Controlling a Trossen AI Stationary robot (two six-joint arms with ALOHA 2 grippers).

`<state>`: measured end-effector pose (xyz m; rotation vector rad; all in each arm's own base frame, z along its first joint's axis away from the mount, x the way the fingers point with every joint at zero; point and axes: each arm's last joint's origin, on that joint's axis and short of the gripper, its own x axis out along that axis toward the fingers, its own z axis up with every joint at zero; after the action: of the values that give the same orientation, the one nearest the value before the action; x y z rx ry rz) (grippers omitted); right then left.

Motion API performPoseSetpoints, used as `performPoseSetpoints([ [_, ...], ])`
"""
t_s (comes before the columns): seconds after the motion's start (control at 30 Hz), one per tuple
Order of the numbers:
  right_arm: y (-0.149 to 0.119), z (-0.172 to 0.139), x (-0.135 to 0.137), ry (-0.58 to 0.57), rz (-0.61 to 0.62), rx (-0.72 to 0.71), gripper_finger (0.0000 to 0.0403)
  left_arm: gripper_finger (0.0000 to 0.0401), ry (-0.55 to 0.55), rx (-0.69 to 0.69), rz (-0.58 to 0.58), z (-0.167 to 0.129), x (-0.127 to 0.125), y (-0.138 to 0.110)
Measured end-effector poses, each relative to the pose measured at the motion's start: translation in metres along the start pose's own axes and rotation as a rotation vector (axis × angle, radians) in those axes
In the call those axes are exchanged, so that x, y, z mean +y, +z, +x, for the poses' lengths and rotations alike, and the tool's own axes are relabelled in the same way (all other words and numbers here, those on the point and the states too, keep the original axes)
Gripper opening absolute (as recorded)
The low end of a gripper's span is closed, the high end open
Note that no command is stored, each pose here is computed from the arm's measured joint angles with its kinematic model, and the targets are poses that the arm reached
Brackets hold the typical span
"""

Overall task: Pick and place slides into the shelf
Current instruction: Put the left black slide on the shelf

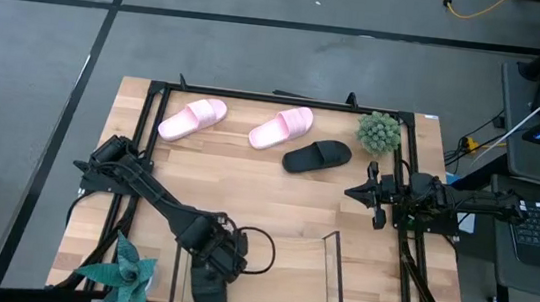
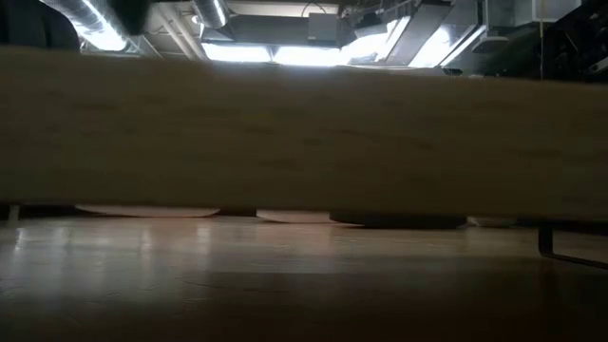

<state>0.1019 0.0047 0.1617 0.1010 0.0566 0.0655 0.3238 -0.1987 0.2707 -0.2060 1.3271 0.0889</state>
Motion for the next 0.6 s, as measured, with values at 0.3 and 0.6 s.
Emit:
performPoseSetpoints([
  [0.3,0.000,0.000,0.000,0.000,0.000,0.000,0.0017,0.0158,-0.050,-0.080,0.076,0.015,-0.008,0.014],
  [0.6,0.000,0.000,0.000,0.000,0.001,0.000,0.0017,0.0158,-0.099,0.005,0.014,0.035,-0.011,0.017],
])
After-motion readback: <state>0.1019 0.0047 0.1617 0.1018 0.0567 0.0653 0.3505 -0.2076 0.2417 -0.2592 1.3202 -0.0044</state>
